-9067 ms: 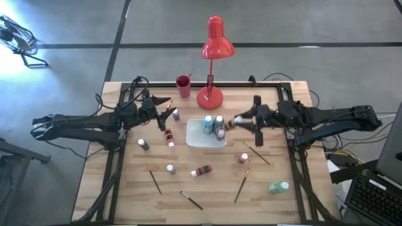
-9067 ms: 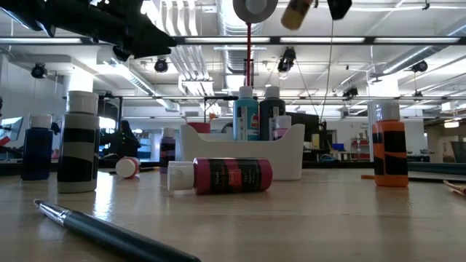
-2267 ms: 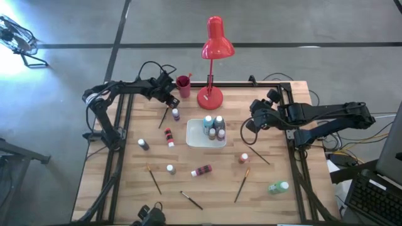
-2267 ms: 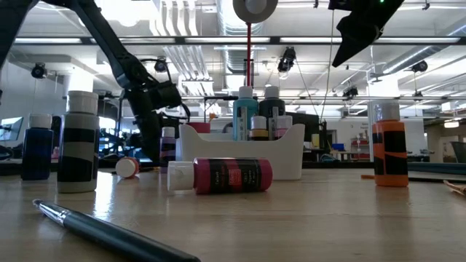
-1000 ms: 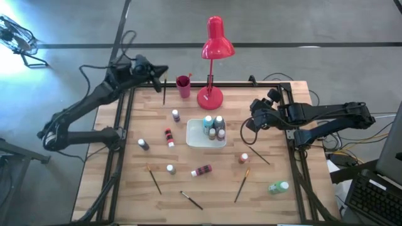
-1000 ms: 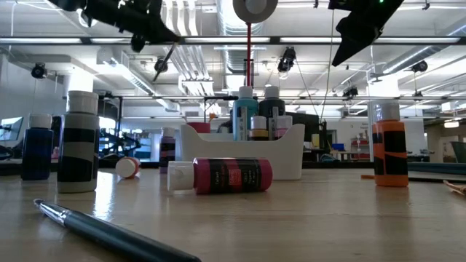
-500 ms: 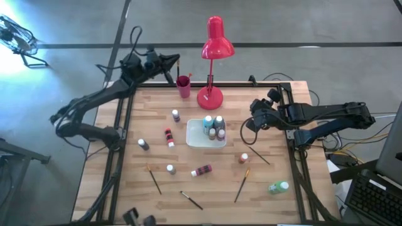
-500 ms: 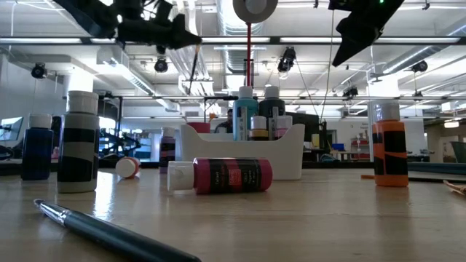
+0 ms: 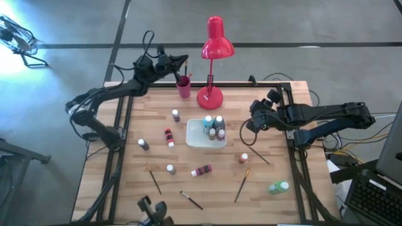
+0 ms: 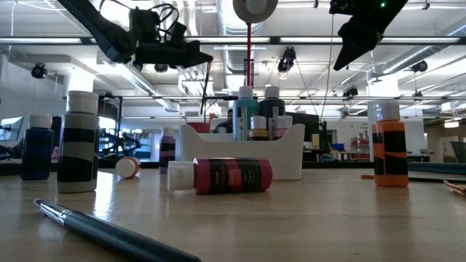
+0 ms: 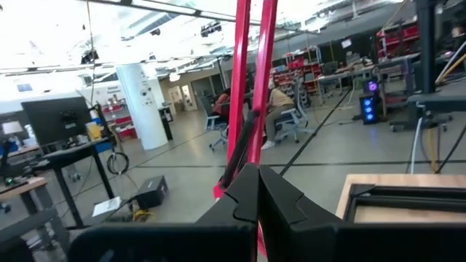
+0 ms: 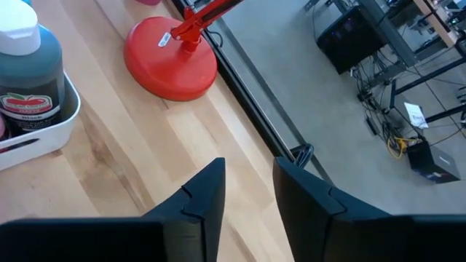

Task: Pick & Place Paint Supplies
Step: Put the gold paint brush into the red cup

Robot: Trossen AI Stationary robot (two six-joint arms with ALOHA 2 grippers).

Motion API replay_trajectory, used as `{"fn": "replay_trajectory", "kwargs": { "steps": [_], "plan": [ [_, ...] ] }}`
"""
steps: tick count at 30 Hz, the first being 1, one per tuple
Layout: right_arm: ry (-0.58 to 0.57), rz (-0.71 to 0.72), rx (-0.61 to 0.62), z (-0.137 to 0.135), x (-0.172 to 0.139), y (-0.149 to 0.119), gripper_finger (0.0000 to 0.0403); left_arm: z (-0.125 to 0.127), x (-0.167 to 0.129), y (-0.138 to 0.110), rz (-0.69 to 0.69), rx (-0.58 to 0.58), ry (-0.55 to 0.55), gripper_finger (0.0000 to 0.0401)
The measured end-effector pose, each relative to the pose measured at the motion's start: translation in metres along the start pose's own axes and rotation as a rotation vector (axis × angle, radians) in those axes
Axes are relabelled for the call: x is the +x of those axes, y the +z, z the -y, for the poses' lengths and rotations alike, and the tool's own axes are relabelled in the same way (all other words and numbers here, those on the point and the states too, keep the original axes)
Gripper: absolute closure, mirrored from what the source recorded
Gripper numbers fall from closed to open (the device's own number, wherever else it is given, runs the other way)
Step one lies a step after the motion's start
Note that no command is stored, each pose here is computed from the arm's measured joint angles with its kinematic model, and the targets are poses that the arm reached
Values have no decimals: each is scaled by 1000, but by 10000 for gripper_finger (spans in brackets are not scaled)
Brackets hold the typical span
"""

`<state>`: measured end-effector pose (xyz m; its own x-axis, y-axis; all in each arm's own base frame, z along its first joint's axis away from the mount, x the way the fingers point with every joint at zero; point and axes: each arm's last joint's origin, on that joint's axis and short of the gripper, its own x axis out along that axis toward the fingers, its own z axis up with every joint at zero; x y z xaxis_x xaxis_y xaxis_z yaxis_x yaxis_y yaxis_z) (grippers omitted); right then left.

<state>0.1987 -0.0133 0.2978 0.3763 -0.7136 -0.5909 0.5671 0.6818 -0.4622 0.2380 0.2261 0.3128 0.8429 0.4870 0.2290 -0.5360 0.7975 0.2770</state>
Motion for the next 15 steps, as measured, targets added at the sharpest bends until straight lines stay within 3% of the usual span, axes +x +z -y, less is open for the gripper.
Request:
{"fn": "replay_trajectory", "kwargs": {
  "steps": [8, 15],
  "plan": [
    [0, -1, -1, 0, 0, 0, 274, 1, 7, -26, -62, 10, 43, 401],
    [0, -2, -1, 0, 0, 0, 269, 5, -4, -47, -73, 37, 115, 401]
  ]
}}
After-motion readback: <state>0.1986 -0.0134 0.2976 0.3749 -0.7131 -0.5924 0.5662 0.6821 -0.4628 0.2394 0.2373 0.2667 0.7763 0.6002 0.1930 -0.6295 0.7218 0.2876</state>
